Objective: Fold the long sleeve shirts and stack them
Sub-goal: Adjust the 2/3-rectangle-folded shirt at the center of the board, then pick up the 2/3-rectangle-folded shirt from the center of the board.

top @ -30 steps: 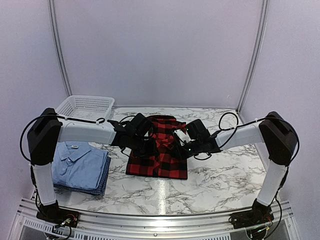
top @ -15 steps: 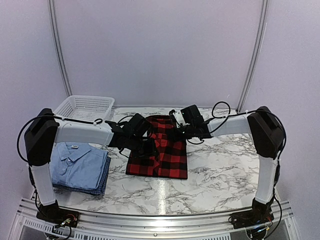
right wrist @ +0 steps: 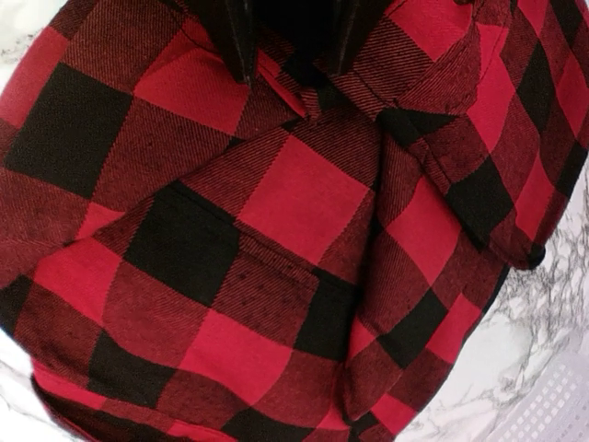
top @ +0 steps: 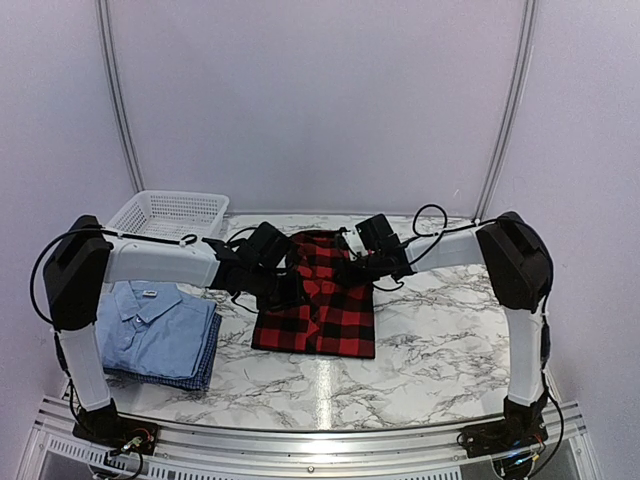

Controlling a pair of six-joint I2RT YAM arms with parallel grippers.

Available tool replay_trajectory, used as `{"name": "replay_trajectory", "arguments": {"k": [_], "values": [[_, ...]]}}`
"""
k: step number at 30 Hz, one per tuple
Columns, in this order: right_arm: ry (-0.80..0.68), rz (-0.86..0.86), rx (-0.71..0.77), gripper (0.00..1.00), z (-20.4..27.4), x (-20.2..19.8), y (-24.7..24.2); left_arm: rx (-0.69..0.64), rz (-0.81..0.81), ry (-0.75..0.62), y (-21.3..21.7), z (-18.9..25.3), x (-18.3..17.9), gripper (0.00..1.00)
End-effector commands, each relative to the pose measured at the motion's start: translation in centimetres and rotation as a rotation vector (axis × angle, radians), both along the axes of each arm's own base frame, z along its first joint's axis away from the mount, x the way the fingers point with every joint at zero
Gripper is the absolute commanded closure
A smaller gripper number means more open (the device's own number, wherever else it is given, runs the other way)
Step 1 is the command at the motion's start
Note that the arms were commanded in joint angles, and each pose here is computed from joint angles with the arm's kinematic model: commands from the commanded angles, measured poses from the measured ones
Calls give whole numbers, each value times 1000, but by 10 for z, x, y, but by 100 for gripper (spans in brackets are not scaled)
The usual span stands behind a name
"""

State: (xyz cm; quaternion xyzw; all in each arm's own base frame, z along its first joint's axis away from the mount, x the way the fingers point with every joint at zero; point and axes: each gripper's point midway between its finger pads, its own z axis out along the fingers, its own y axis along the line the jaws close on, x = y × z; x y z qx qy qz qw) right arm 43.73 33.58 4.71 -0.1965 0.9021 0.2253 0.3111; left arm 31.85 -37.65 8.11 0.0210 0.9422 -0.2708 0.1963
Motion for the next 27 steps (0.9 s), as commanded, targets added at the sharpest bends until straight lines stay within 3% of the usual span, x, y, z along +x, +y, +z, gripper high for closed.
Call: {"name": "replay_trajectory", "arguments": {"k": [1,5,12,27], "values": [[-85,-19,29,70,53,16,-3,-24,23,-45,15,19,11,68],[-106,-36,27,61,71,15,-9,-10,58,-54,35,20,16,68],[-63,-100,19,60,76,-14,-35,46,118,-40,85,4,16,65],[214,-18,113,56,42,-163,-64,61,-47,77,107,-24,-49,60]]}}
